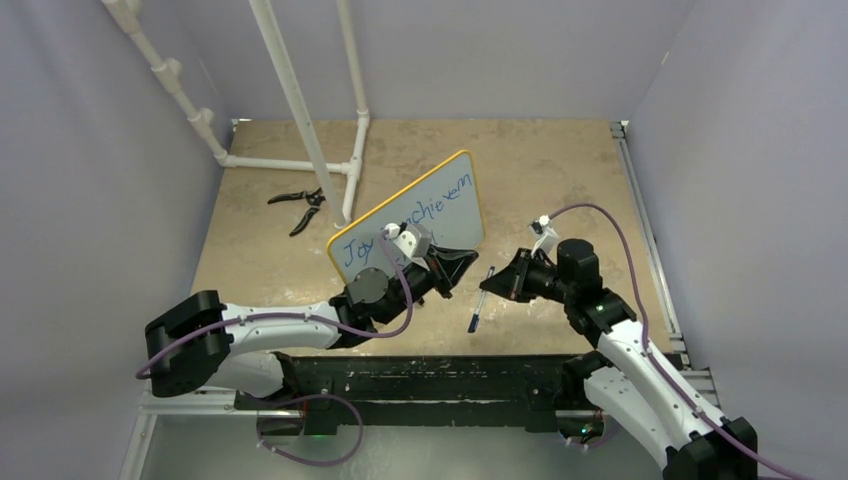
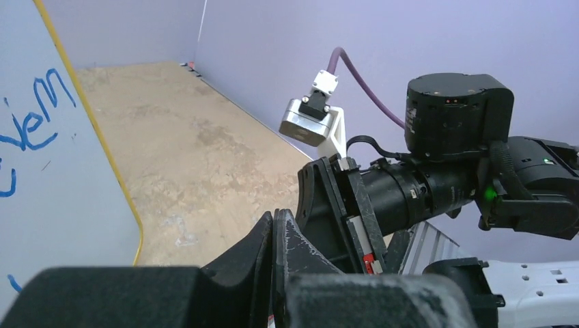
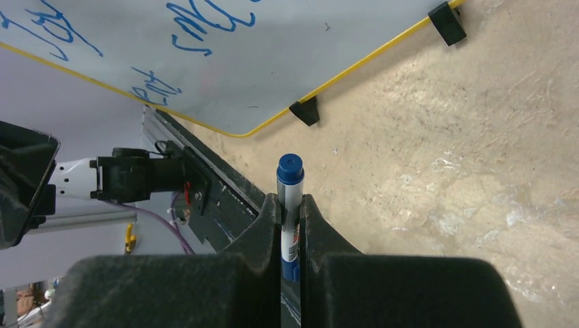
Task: Write a sentence on the whiteboard
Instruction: Close the whiteboard marker at the center of the board.
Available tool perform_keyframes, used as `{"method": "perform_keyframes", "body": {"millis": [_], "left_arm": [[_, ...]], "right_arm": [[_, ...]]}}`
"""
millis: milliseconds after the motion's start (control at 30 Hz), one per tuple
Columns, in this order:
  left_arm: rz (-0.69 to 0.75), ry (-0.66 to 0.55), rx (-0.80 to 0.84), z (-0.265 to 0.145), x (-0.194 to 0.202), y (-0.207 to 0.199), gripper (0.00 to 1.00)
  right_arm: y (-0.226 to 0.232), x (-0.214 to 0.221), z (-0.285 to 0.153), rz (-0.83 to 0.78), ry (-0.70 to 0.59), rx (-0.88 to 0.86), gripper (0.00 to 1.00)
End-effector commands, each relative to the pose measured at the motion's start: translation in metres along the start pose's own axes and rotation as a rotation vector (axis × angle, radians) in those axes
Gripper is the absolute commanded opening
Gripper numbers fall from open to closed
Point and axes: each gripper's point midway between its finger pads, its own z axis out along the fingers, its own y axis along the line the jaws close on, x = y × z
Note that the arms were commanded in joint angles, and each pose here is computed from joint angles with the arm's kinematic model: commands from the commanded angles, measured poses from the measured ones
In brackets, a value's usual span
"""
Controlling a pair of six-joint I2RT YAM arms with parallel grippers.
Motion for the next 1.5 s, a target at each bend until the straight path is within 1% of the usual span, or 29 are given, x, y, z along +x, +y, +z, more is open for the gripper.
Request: {"method": "perform_keyframes", "body": {"millis": [0, 100, 133, 233, 400, 533, 667, 733, 900, 1133, 1200, 1333, 1467], "left_arm": [[0.004, -0.061, 0.046, 0.006, -0.024, -0.011, 0.0], [0.016, 0.006, 0.055, 0.0, -0.013, -0.011, 0.0], [0.022, 0.034, 0.057, -0.003, -0.01, -0.011, 0.05], [0.027, 0.124, 0.068, -0.016, 0.002, -0.011, 0.33], [-0.019, 0.306, 0.119, -0.044, 0.035, -0.017, 0.55], [-0.104, 0.423, 0.196, -0.052, 0.062, -0.033, 0.66], [-0.126, 0.491, 0.18, -0.053, 0.079, -0.031, 0.7], [-0.139, 0.512, 0.178, -0.053, 0.086, -0.031, 0.7], [-0.161, 0.518, 0.172, -0.05, 0.092, -0.031, 0.69], [-0.151, 0.511, 0.137, -0.045, 0.092, -0.024, 0.64], [-0.151, 0.502, 0.142, -0.043, 0.09, -0.026, 0.58], [-0.149, 0.49, 0.141, -0.039, 0.088, -0.025, 0.42], [-0.15, 0.483, 0.143, -0.037, 0.089, -0.026, 0.21]], "right_arm": [[0.002, -0.01, -0.007, -0.032, -0.066, 0.021, 0.0], [0.004, -0.021, -0.009, -0.016, -0.115, 0.03, 0.0], [0.006, -0.024, -0.009, -0.011, -0.13, 0.025, 0.0], [0.015, -0.034, -0.009, -0.013, -0.165, -0.006, 0.0], [0.032, -0.046, -0.012, -0.061, -0.188, -0.06, 0.0], [0.048, -0.052, -0.017, -0.104, -0.206, -0.116, 0.0], [0.063, -0.056, -0.024, -0.145, -0.221, -0.166, 0.0], [0.069, -0.057, -0.027, -0.163, -0.22, -0.192, 0.0], [0.079, -0.056, -0.033, -0.199, -0.218, -0.227, 0.0], [0.085, -0.053, -0.036, -0.221, -0.202, -0.258, 0.0], [0.085, -0.052, -0.036, -0.225, -0.195, -0.259, 0.0], [0.083, -0.048, -0.035, -0.228, -0.179, -0.261, 0.0], [0.081, -0.045, -0.033, -0.23, -0.163, -0.259, 0.0]]}}
